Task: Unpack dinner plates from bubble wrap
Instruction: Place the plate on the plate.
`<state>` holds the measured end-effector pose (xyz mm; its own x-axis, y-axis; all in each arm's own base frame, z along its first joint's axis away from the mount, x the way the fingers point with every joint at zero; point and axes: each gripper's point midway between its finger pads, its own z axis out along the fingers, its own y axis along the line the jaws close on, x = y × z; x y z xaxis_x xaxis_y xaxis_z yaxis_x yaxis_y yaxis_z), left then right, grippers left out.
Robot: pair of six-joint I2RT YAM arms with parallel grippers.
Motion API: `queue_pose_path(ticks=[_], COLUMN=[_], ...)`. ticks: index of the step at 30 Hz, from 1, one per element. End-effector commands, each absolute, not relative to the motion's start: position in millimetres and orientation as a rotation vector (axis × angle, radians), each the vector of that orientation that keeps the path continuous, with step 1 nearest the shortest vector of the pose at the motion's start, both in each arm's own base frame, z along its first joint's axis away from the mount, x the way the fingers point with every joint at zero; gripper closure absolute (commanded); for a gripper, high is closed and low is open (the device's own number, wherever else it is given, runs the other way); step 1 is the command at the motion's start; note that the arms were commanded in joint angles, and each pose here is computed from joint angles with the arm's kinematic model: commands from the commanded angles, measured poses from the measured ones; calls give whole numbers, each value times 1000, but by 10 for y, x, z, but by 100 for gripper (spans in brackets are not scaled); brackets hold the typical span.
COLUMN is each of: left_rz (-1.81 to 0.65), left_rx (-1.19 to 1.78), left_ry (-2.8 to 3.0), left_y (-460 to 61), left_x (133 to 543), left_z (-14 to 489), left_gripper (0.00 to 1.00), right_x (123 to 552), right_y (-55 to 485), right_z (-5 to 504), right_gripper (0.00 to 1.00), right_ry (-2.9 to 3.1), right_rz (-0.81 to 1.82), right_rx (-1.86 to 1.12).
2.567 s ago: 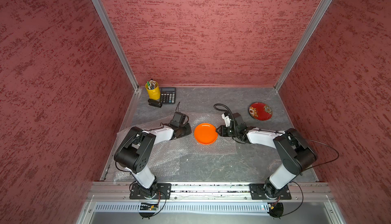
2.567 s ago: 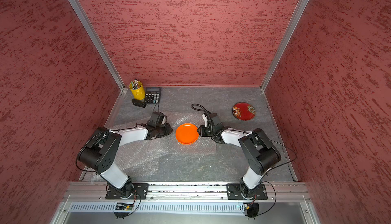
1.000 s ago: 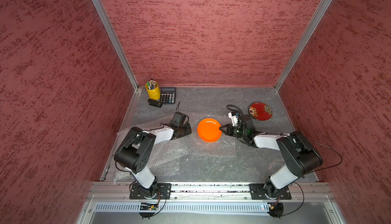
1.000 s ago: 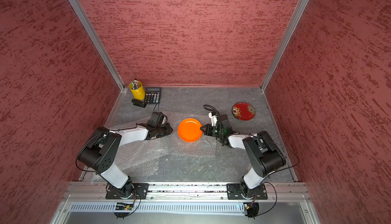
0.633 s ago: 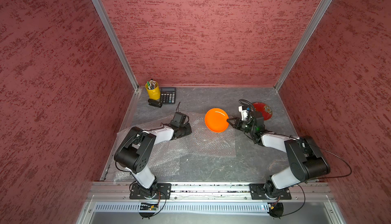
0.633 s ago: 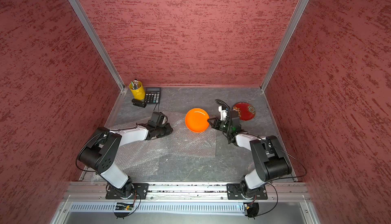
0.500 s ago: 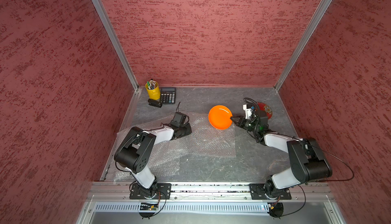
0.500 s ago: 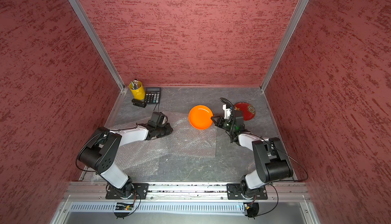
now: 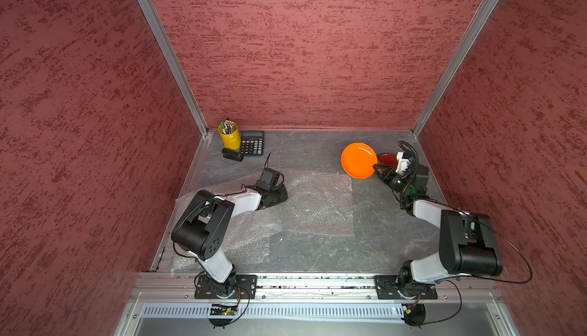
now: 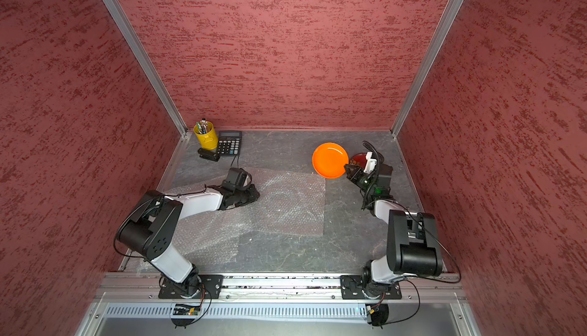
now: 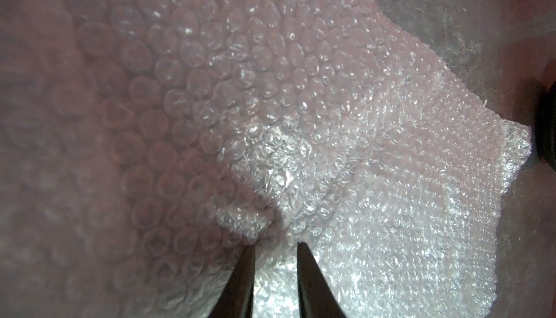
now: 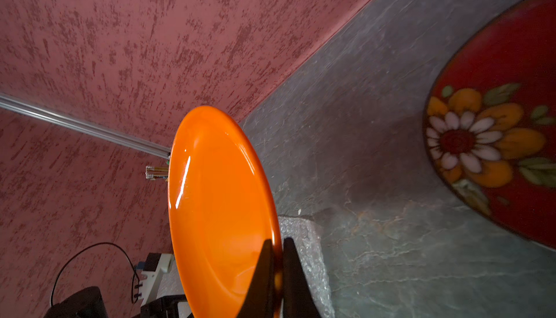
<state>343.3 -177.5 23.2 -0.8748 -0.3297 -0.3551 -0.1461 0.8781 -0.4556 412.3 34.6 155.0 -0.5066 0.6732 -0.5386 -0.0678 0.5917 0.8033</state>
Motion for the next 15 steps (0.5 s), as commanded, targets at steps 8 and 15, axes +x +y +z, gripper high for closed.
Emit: queue_pose_path(ticks=[8,15], left_rz=[-487,-485], left_rx=[-392,-393], left_ry=[2725,2730], left_y=[-1627,-1630], left_x=[3195,3196], left_z=[-47,-64], left_gripper=[73,73], right_x=[4146,4147], right_y=[-445,-795], right_z=[1568,1505], right_gripper=[100,100], right_ry=[1740,1693], right_rz=[835,733], right_rx=[768,887])
